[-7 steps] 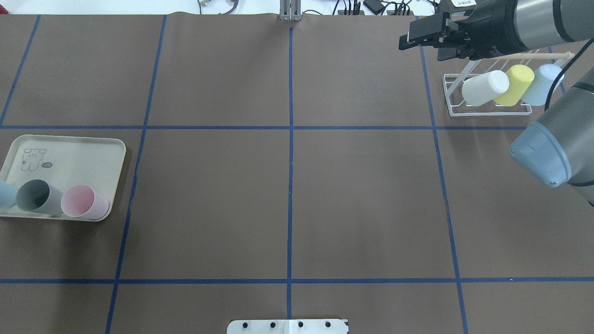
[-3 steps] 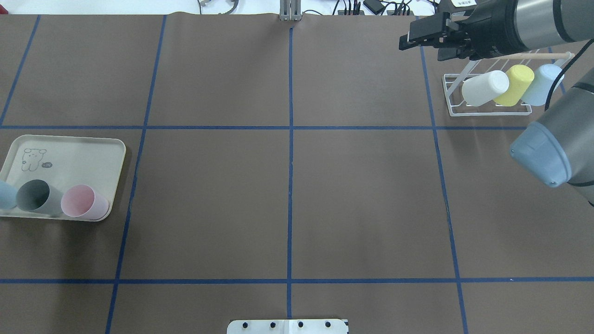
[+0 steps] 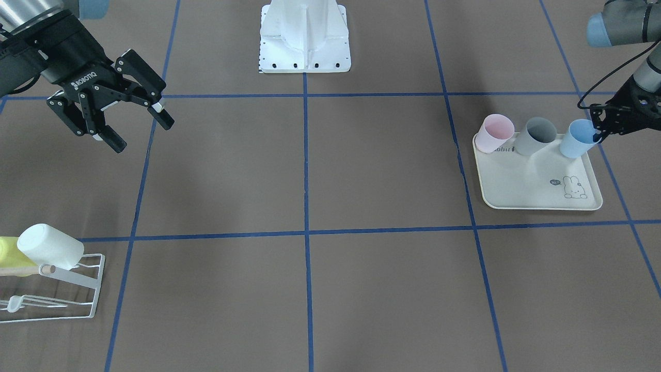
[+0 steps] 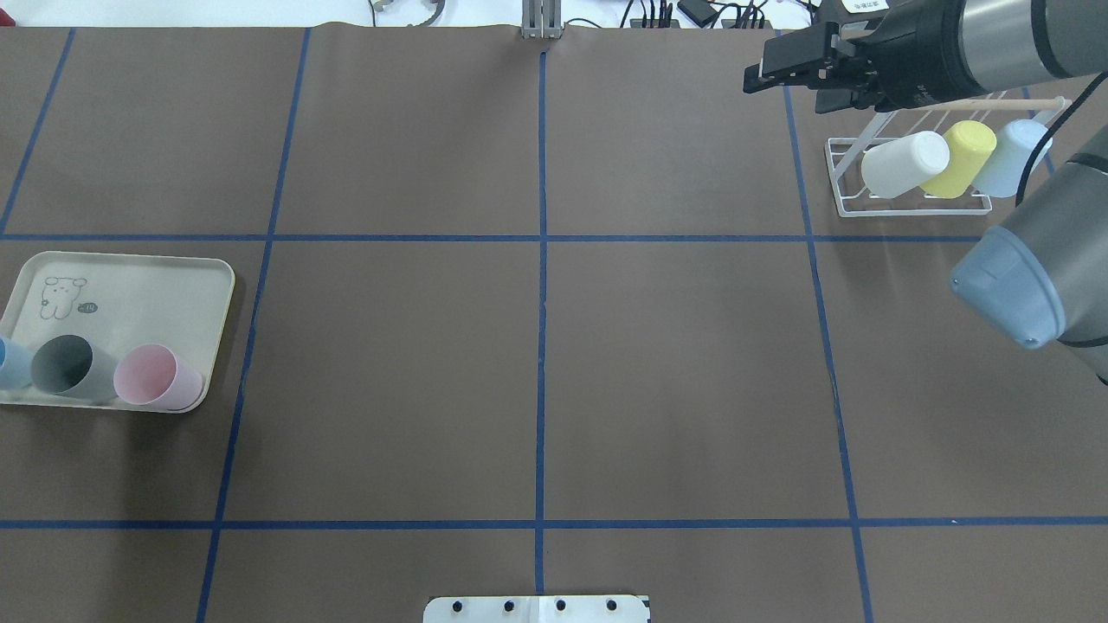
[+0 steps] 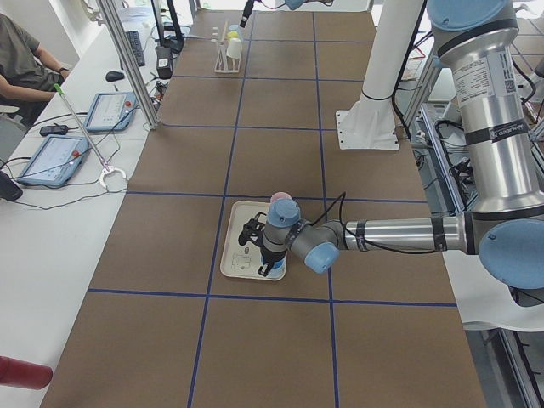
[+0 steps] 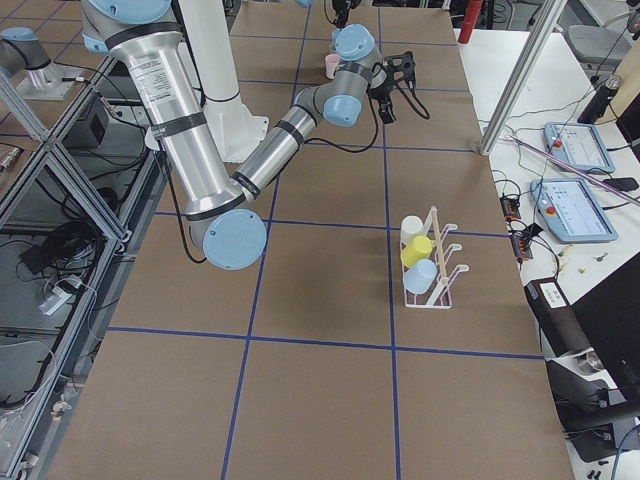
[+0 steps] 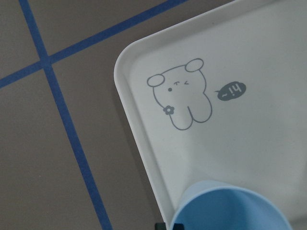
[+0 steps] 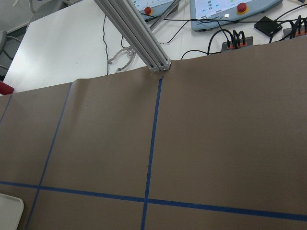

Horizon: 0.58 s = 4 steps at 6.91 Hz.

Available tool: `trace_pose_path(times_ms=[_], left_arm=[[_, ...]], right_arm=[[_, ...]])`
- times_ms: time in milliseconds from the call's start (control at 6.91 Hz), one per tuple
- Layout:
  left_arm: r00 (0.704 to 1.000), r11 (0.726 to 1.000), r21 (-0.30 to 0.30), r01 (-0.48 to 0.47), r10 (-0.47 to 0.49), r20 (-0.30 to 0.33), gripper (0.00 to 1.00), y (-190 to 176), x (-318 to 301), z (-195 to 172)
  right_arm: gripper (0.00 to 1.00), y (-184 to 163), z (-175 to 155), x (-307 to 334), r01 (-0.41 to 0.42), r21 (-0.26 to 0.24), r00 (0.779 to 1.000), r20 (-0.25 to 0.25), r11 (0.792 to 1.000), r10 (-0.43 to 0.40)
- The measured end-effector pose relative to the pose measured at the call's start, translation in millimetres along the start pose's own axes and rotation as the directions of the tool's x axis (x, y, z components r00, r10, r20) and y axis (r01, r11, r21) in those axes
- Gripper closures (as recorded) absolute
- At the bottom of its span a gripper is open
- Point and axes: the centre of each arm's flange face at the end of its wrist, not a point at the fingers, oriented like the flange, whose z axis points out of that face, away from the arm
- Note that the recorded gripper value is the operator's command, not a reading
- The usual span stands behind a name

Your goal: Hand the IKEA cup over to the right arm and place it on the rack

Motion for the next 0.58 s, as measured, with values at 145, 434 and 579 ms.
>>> trace_pose_path(times_ms=[145, 434, 579], left_arm=[[0.998, 0.998, 0.010, 0.054, -0.054, 0.024, 1.00, -16, -5, -27], [0.979, 0.981, 0.107, 0.160, -0.172, 0.114, 1.00, -62, -32, -89], [0.961, 0.966, 0.176, 0.189, -0.218, 0.167, 1.00, -86, -42, -114]], right_arm=[[0.00, 0, 0, 0, 0.000, -0.004, 1.000, 0.002, 1.000, 0.000], [0.00, 1, 0, -1, 0.000, -0.006, 1.000, 0.004, 1.000, 0.000], [0.00, 0, 0, -3, -0.001, -0.002, 1.000, 0.006, 1.000, 0.001]])
